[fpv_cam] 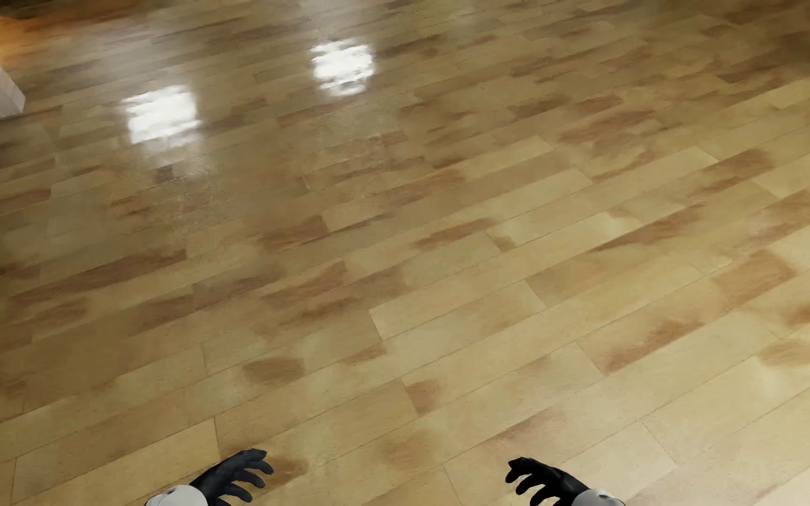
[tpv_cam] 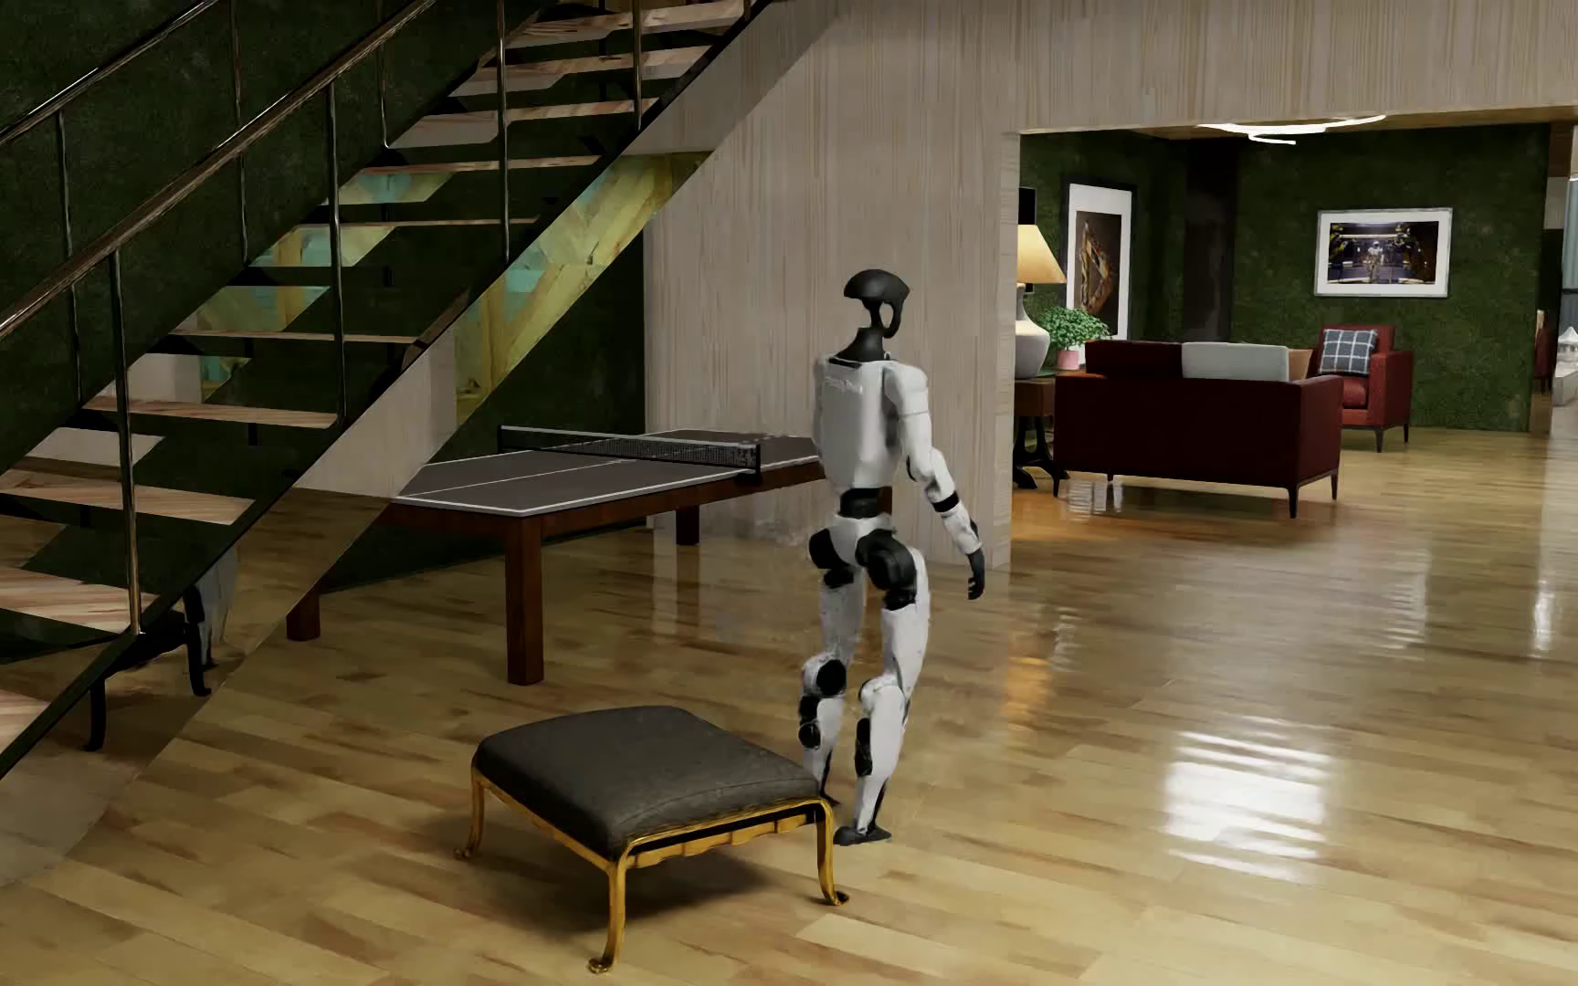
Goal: Sit on chair
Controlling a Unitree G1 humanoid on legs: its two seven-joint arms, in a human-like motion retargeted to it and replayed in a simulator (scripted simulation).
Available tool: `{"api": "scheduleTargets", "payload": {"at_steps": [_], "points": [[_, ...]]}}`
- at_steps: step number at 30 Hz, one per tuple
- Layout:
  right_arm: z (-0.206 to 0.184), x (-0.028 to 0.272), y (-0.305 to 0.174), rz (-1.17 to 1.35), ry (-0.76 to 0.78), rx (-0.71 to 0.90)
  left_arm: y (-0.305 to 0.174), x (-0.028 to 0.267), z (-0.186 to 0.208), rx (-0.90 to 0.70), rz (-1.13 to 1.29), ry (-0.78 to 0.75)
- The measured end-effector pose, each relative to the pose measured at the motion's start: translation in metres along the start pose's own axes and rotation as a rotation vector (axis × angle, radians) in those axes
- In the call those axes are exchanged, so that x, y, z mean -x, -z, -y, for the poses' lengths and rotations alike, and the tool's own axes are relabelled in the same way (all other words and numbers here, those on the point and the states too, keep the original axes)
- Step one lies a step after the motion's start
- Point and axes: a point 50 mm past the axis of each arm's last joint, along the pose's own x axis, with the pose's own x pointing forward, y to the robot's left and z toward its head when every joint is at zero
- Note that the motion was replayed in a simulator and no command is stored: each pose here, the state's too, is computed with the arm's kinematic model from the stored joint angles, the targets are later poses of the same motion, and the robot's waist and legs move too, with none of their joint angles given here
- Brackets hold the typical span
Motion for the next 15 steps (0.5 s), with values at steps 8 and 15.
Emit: {"api": "scheduleTargets", "payload": {"at_steps": [8, 15], "points": [[-0.011, 0.018, 0.056, -0.216, -0.010, -0.069, 0.050, 0.014, 0.048, 0.135, -0.166, 0.098], [-0.024, 0.014, 0.047, -0.187, -0.028, -0.100, 0.043, 0.012, 0.060, 0.153, -0.134, 0.126]]}}
